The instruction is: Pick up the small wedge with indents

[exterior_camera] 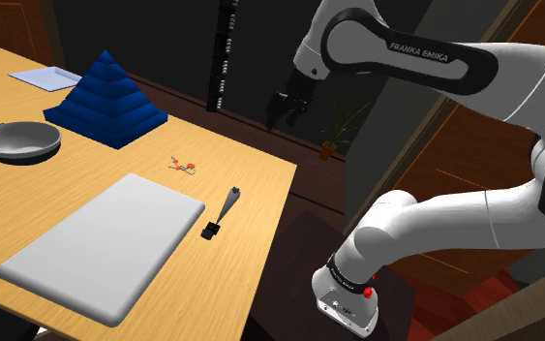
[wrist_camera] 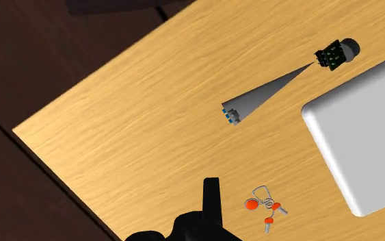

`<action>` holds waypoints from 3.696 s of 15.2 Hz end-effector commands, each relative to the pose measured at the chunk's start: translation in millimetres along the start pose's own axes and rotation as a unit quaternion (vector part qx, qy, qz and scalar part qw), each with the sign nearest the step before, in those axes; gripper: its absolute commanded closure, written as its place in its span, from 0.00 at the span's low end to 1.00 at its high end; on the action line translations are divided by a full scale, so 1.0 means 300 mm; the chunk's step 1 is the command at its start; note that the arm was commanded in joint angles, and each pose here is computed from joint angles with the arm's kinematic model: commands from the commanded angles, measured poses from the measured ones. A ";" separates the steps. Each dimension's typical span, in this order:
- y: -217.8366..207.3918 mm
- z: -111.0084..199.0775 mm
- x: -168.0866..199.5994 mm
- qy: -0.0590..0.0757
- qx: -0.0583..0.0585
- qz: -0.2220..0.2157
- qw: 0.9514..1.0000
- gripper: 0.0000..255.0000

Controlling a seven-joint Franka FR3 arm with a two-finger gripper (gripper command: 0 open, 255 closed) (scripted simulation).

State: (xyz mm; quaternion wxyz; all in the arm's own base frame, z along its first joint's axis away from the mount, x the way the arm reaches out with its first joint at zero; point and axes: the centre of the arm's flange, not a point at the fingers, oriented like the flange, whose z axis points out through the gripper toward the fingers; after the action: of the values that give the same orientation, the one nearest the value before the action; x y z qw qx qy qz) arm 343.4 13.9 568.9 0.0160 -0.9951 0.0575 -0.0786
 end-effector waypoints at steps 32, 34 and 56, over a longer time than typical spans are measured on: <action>-0.192 1.155 0.063 -0.074 -0.012 0.458 0.886 0.00; -0.192 1.160 0.067 -0.074 -0.012 0.458 0.886 1.00; -0.202 0.912 0.101 -0.074 -0.012 0.458 0.886 1.00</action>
State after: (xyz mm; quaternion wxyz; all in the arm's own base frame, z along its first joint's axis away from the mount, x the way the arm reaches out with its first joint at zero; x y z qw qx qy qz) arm 423.7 75.9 299.8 0.0424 -0.8613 0.5062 0.0114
